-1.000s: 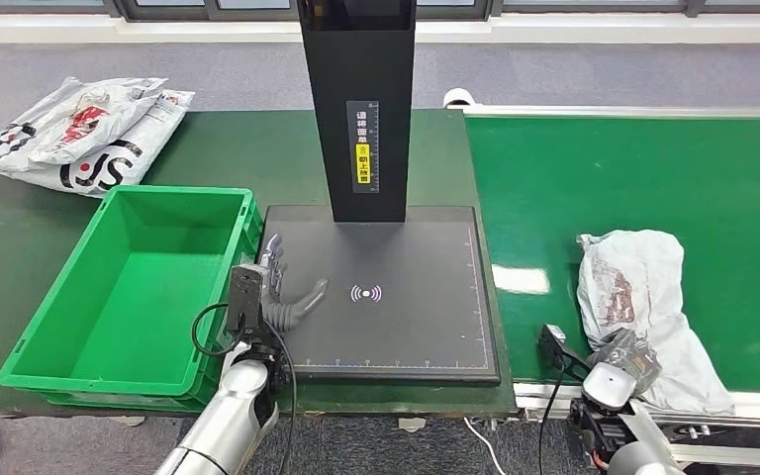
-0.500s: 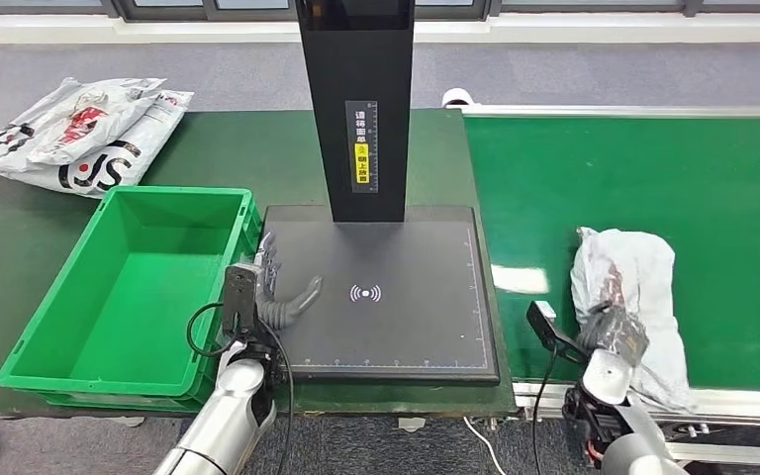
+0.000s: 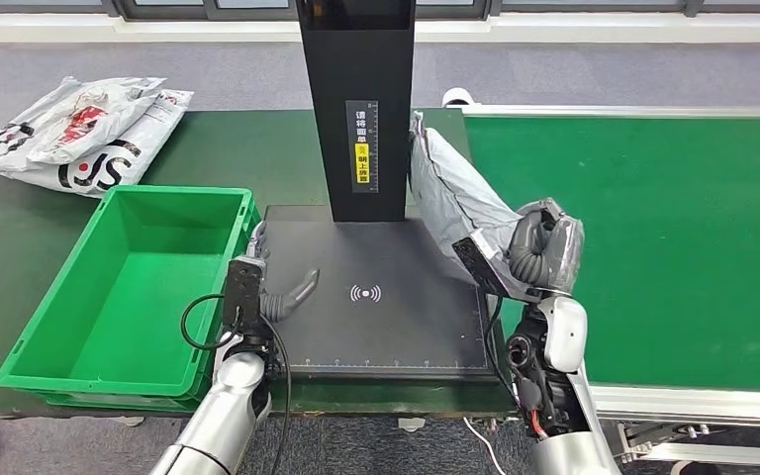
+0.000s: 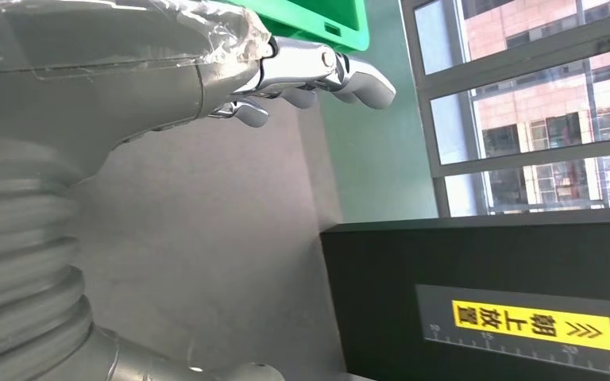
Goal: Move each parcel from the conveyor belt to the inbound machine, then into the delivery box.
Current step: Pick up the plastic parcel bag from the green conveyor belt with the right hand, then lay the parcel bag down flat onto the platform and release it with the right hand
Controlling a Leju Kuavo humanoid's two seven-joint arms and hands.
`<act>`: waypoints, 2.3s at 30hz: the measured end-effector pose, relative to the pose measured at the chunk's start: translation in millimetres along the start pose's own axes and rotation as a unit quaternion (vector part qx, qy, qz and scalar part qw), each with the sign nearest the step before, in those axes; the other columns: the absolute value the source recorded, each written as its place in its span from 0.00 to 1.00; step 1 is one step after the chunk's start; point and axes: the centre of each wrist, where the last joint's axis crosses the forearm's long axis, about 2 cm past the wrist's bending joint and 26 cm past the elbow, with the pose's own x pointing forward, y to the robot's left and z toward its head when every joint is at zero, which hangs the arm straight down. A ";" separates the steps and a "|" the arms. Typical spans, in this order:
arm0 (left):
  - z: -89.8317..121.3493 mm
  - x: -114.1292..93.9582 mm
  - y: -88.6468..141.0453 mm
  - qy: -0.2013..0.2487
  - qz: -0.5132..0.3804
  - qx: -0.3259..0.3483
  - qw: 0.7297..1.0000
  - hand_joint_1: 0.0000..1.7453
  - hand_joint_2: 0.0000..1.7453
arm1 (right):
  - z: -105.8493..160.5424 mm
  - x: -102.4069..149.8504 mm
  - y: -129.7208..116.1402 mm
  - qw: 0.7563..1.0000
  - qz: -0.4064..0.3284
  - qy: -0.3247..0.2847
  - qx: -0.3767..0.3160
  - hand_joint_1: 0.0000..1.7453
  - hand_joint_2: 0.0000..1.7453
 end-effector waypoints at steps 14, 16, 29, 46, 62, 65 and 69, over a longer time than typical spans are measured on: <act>-4.9 6.4 -5.1 -0.008 0.002 0.000 1.000 0.00 1.00 | 2.4 49.9 13.2 0.995 -0.080 -0.046 0.032 1.00 1.00; -6.7 7.7 -6.0 -0.010 0.003 -0.001 1.000 0.00 1.00 | 8.2 61.7 23.7 0.990 -0.105 -0.043 0.082 1.00 1.00; -12.0 8.2 -4.7 -0.007 0.025 -0.015 1.000 0.00 1.00 | 83.2 77.0 63.7 0.898 -0.138 -0.074 0.411 0.00 1.00; -11.6 12.2 4.8 -0.049 0.023 0.040 0.998 0.00 1.00 | 100.9 50.1 50.3 0.904 -0.296 -0.065 0.301 0.00 1.00; 6.0 4.0 -18.6 -0.060 -0.049 -0.065 0.995 0.00 1.00 | 63.5 22.9 42.0 0.886 -0.445 0.027 0.129 0.00 1.00; 12.2 -0.2 -25.3 -0.054 -0.073 -0.104 0.990 0.00 1.00 | 58.6 22.3 43.0 0.887 -0.443 0.031 0.129 0.00 1.00; 19.4 -6.7 -32.8 -0.041 -0.124 -0.161 0.978 0.00 1.00 | 50.4 21.6 45.1 0.886 -0.441 0.032 0.137 0.00 1.00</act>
